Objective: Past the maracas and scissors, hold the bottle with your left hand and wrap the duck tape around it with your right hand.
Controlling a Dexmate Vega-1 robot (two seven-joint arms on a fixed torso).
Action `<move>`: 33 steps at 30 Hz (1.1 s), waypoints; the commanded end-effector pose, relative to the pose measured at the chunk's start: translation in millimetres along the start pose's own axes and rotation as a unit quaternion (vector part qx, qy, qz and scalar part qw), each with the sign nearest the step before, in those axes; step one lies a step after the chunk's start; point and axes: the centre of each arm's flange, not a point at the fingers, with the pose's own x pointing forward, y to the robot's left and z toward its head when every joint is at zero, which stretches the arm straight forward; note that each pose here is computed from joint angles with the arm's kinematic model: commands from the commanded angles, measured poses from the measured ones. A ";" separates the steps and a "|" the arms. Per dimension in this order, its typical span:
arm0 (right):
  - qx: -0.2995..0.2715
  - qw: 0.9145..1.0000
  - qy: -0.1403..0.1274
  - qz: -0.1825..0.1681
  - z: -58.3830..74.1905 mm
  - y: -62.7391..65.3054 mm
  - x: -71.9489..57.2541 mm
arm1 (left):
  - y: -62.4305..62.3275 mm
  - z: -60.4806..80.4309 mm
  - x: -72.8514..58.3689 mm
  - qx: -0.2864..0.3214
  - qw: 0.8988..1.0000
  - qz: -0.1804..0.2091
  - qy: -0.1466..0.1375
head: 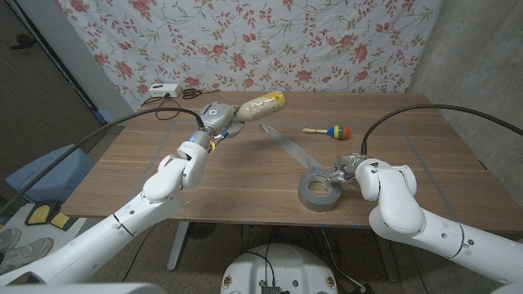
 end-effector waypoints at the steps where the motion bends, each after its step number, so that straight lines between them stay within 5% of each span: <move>1: -0.014 1.000 0.020 -0.018 3.3 11.2 18.7 | 0.7 -4.2 -1.2 -0.003 1.000 -0.003 -0.004; 15: -0.027 0.991 0.074 -0.105 -0.9 25.2 31.3 | -3.0 -8.8 -2.6 -0.012 1.000 -0.007 -0.010; 22: -0.039 0.992 0.088 -0.079 -3.6 27.1 41.2 | -2.2 -13.3 -4.4 -0.012 1.000 -0.005 -0.006; 28: -0.037 0.984 0.077 -0.155 -8.4 21.6 41.5 | -4.3 -16.5 -5.2 -0.015 1.000 -0.010 -0.002; 33: -0.037 0.963 0.071 -0.258 -11.1 7.1 36.7 | -5.6 -19.1 -4.2 -0.019 1.000 -0.011 0.002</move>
